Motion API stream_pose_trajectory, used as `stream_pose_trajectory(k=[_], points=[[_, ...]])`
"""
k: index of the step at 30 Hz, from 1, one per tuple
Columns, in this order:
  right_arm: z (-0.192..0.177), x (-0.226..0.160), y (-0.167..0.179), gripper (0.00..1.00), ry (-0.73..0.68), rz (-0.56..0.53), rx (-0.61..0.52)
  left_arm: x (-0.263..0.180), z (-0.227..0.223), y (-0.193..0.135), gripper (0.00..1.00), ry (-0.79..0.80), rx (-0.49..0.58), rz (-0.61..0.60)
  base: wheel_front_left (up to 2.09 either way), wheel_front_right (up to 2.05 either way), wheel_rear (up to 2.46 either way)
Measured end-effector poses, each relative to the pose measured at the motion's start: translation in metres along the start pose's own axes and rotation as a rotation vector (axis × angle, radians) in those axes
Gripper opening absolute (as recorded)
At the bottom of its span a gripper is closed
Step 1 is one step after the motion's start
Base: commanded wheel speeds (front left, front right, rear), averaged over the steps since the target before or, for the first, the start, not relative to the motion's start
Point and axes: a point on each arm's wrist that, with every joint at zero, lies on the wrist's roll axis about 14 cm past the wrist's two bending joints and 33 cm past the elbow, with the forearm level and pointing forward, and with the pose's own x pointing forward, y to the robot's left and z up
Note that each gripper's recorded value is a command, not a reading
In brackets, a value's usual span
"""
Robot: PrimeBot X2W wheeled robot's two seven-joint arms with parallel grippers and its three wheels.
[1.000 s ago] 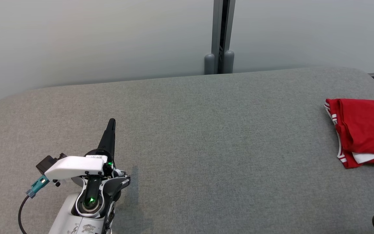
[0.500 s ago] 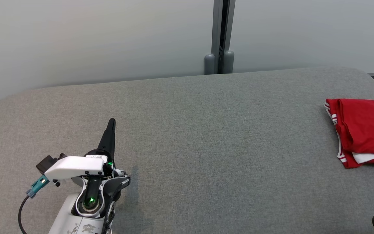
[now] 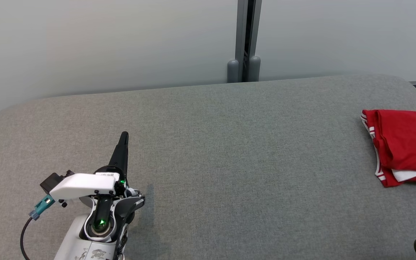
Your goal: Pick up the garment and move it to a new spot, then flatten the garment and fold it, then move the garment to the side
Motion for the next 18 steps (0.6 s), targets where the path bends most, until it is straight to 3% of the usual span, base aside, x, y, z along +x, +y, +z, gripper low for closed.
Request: stream_pose_trajectory(k=[18], points=[[0.0002,0.0000,0.0000,0.00,-0.001,0.000,0.000,0.0000,0.0000,0.0000,0.00,0.000,0.000,0.000,0.00,0.00,0.00]])
